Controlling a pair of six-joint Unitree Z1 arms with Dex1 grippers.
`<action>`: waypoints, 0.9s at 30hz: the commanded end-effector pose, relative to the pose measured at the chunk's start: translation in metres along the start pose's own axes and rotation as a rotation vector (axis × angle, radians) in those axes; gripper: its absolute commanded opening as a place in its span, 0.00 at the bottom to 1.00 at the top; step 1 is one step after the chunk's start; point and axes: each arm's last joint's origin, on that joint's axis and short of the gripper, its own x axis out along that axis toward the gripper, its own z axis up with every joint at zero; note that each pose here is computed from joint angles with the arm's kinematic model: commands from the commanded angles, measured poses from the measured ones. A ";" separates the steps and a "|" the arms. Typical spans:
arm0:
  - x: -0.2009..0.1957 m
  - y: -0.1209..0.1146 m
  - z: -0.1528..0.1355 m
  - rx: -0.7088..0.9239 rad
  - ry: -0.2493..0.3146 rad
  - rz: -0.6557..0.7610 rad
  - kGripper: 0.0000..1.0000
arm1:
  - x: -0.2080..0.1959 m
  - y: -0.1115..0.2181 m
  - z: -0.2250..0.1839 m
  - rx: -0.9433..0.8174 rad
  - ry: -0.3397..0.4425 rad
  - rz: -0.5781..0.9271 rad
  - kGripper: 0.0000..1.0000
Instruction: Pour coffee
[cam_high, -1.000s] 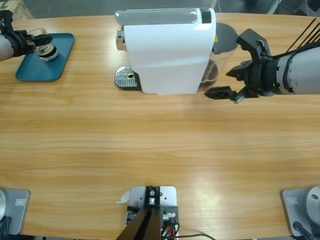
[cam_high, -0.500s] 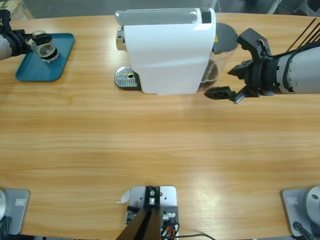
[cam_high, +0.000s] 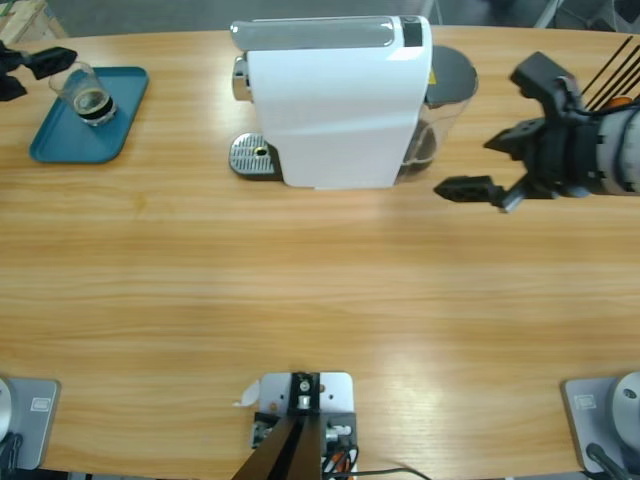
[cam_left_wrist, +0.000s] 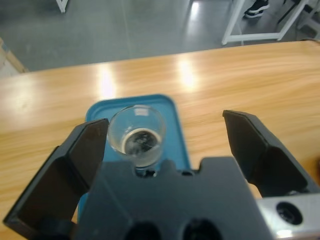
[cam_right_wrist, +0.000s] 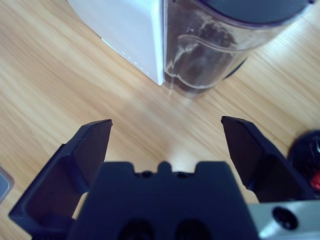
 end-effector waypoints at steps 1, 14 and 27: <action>-0.096 -0.062 0.002 0.068 0.053 -0.210 1.00 | -0.029 -0.002 -0.010 0.013 -0.021 -0.036 1.00; -0.207 -0.087 -0.011 0.099 0.138 -0.492 1.00 | -0.074 -0.001 -0.026 -0.017 -0.084 -0.062 1.00; -0.224 -0.085 -0.028 0.101 0.149 -0.576 1.00 | -0.088 -0.002 -0.055 -0.027 -0.086 -0.109 1.00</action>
